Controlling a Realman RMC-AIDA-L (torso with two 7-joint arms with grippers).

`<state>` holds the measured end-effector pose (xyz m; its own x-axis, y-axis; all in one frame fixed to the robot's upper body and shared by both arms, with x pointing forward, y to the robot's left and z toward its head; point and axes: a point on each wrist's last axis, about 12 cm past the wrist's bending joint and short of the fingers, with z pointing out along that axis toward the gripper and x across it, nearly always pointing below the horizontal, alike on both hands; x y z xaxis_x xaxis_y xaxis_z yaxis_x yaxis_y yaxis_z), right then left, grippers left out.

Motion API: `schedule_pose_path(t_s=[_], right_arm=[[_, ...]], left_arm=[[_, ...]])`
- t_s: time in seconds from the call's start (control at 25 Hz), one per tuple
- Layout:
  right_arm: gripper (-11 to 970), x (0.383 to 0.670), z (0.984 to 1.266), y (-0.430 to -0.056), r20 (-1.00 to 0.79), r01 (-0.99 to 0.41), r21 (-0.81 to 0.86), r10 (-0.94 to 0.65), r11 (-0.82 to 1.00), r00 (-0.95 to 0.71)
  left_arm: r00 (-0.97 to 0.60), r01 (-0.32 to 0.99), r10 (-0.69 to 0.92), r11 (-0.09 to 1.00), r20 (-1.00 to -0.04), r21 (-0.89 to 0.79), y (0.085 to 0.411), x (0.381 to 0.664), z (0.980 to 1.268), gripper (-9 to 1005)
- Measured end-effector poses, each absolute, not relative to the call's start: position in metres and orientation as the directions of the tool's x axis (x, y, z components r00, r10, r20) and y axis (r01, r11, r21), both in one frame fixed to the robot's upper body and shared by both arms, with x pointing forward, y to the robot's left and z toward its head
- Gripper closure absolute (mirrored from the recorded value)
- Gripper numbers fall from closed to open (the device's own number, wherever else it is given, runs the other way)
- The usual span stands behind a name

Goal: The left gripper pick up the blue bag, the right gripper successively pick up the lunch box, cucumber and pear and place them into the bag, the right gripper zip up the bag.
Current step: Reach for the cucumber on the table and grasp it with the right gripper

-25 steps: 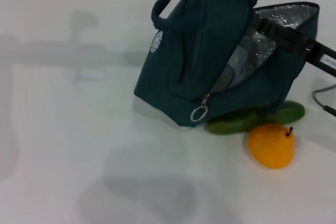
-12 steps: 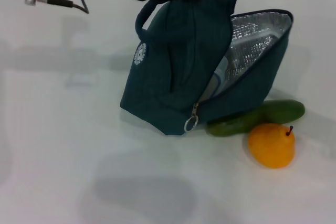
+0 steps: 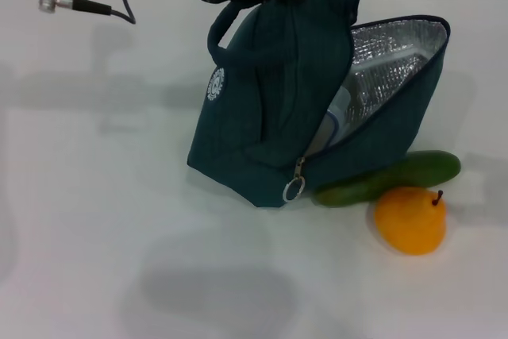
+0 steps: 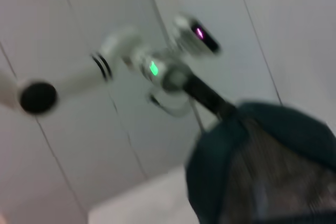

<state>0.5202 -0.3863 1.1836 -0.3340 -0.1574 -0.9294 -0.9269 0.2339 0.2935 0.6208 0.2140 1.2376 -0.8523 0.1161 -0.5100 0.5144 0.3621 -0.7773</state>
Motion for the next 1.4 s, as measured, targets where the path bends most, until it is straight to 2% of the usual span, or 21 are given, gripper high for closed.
schedule_pose_path(t_s=[0.2,0.44,0.8,1.12,1.4], right_arm=[[118,0.544,1.203,-0.388,-0.868,-0.899,0.299,-0.301,0.321,-0.396],[117,0.571,1.214,-0.373,-0.788,-0.880,0.300,-0.425,0.368,-0.446],[118,0.615,1.226,-0.316,-0.614,-0.897,0.226,-0.660,0.379,-0.433],[117,0.630,1.219,-0.264,-0.425,-0.918,0.189,-0.814,0.347,-0.395],[118,0.633,1.209,-0.239,-0.358,-0.933,0.156,-0.862,0.324,-0.359]], left_arm=[[-0.852,0.515,0.114,0.357,-0.511,-0.779,0.213,0.620,1.236,947],[-0.851,0.516,0.107,0.351,-0.515,-0.781,0.213,0.620,1.236,947],[-0.848,0.518,0.091,0.346,-0.522,-0.782,0.210,0.622,1.234,947],[-0.852,0.512,0.079,0.330,-0.517,-0.793,0.205,0.620,1.231,947],[-0.852,0.512,0.072,0.328,-0.519,-0.794,0.205,0.621,1.232,946]])
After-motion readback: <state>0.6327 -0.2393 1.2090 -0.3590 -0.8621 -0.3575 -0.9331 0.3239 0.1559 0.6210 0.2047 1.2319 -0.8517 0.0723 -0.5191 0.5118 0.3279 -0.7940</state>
